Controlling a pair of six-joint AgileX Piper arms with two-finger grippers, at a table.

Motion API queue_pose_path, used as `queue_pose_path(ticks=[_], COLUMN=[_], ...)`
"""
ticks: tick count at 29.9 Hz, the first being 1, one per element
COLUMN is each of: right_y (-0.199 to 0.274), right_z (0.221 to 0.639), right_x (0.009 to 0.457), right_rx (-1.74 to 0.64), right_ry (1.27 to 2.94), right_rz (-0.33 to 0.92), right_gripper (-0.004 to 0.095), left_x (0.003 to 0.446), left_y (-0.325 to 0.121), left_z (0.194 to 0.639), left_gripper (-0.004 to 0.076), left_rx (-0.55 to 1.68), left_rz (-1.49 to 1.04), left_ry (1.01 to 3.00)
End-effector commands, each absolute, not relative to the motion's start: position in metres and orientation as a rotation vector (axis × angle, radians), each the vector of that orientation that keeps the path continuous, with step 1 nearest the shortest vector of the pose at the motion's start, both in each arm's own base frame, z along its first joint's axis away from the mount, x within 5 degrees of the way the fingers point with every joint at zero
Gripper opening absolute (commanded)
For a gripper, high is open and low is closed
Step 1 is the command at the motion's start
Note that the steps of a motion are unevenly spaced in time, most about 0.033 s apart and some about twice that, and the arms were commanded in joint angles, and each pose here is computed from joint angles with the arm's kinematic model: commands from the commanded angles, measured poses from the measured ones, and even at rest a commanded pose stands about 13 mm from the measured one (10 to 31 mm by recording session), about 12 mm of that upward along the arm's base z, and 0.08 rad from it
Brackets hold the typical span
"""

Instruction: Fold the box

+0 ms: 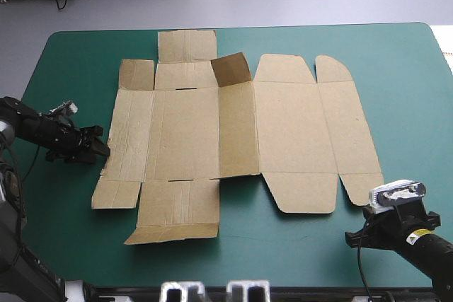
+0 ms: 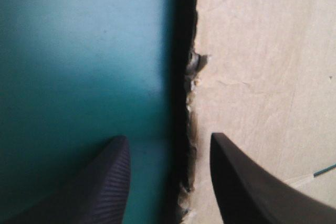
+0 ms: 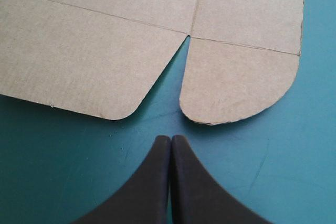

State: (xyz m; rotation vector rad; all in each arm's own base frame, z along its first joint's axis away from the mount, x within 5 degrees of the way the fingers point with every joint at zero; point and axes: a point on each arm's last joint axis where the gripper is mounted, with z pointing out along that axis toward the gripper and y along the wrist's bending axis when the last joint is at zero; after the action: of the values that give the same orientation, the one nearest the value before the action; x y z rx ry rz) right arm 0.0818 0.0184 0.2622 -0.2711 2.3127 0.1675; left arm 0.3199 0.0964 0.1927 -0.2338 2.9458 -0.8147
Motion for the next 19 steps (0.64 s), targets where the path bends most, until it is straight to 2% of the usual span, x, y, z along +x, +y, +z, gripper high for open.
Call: queue_pose_path(ticks=[1,8,19], right_y=[0.018,0.018,0.018], right_z=[0.275,0.275,0.275], right_x=[0.086,0.086,0.086], right_rx=[-0.248,-0.241,-0.23], right_ry=[2.241,2.242,2.244], right_rz=[0.166,0.17,0.175], right_gripper=[-0.0023,-0.0023,-0.0023], left_x=[0.31,0.305,0.307], left_y=[0.083,0.069,0.059], left_z=[0.177,0.155,0.155], left_gripper=[0.0356,0.0356,0.0355], left_rx=[-0.201,-0.208,-0.226], left_rz=[-1.02,-1.254,-1.324], left_ry=[3.013,2.921,2.873])
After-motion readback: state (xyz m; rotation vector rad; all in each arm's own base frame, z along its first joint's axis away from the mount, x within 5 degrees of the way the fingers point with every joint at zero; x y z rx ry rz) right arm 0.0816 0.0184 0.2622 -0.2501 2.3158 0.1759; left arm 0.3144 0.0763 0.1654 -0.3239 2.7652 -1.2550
